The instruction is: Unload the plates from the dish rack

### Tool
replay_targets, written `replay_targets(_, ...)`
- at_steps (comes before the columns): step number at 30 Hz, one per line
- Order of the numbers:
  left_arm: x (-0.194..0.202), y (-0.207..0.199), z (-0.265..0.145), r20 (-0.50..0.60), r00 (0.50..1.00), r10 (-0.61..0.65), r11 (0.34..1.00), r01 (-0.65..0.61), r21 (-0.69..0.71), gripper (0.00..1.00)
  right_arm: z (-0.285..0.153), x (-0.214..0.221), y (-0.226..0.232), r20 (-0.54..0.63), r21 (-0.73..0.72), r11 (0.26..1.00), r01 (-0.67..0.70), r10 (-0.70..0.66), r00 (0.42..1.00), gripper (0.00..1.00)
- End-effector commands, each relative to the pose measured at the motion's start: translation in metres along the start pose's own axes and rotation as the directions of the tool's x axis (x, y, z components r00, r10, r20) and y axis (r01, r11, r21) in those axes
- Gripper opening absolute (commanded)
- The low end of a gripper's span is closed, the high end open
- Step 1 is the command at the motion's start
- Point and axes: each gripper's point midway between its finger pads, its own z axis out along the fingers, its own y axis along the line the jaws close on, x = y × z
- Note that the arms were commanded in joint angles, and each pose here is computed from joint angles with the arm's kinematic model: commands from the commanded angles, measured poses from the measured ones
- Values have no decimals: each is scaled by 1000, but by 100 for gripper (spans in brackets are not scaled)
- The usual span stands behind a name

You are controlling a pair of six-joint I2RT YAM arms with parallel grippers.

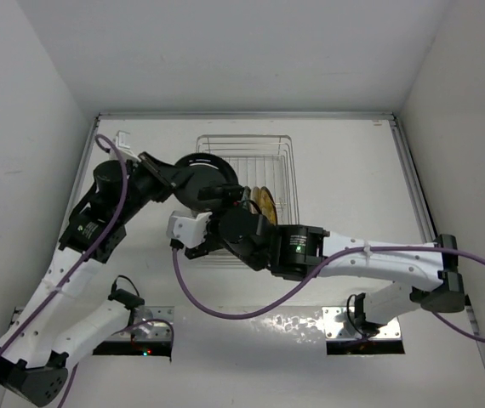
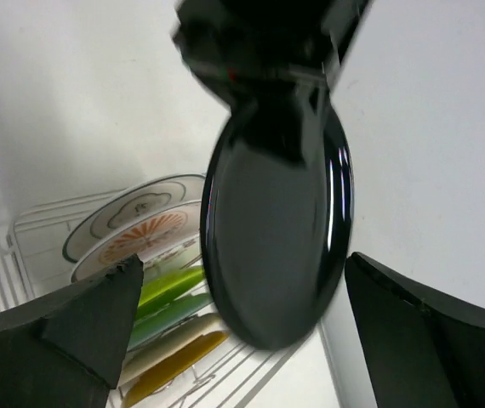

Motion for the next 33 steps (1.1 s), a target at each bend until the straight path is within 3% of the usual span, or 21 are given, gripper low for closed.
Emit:
replay_targets(1,-62,-1,-22,293,953,76,993,-46,-108,0,-12,-6,-39,63,165,971,-172,163,985,99)
replay_targets(2,-74,4,-29,340,935,101,985,-46,-168,0,-16,-2,-47,64,190,958,-214,205,977,99)
replay_targets(3,-99,19,-38,453,882,133,964,-8,-268,0,-22,0,-60,76,218,937,-273,263,962,99)
replay_targets(5,-120,33,-42,523,834,177,929,34,-367,0,-22,25,-86,57,308,842,-444,449,892,99)
replay_targets(6,-134,41,-46,564,802,197,909,67,-412,0,-29,31,-114,71,375,764,-525,541,838,99)
replay_targets(7,-145,55,-39,576,784,232,875,90,-475,0,-19,79,-115,-29,448,672,-590,671,741,99)
replay_targets(8,-155,60,-36,589,772,238,864,108,-491,0,-17,98,-123,-52,484,612,-625,734,678,99)
replay_targets(9,-171,77,-35,598,769,225,848,148,-510,0,-18,110,-121,-113,463,598,-655,772,626,99)
replay_targets(10,-182,99,-17,579,783,227,823,163,-544,0,-12,138,-125,-125,513,521,-683,832,541,99)
replay_targets(11,-198,123,-17,594,772,224,794,209,-571,0,-12,148,-125,-134,519,498,-695,850,509,99)
replay_targets(12,-196,148,7,540,816,208,770,204,-605,0,-9,155,-114,-157,497,483,-720,867,473,99)
replay_targets(13,-203,164,14,526,822,219,753,201,-626,1,-13,162,-116,-148,508,457,-730,881,449,99)
replay_targets(14,-215,178,24,544,810,218,765,203,-611,2,-16,166,-115,-143,513,439,-737,891,431,99)
replay_targets(15,-214,187,40,516,831,207,783,176,-597,2,-17,174,-107,-149,523,426,-738,898,413,99)
replay_targets(18,-209,250,79,468,864,188,741,188,-645,4,-21,181,-99,-118,527,377,-761,920,374,94)
replay_targets(26,-209,319,119,435,875,214,711,166,-684,9,-10,195,-69,-196,500,414,-761,910,366,85)
replay_targets(28,-199,335,126,422,888,185,702,181,-689,23,-6,198,-63,-214,495,423,-759,906,365,85)
replay_targets(29,-192,345,129,411,896,169,693,188,-696,37,0,201,-57,-232,492,428,-758,904,359,87)
replay_targets(31,-187,353,133,401,903,152,690,194,-698,52,9,199,-54,-241,481,418,-771,908,342,88)
replay_targets(32,-182,361,137,386,912,139,683,194,-704,66,11,201,-49,-254,487,412,-770,910,326,88)
replay_targets(33,-181,363,140,375,917,137,684,187,-705,74,18,206,-43,-279,493,417,-763,907,316,87)
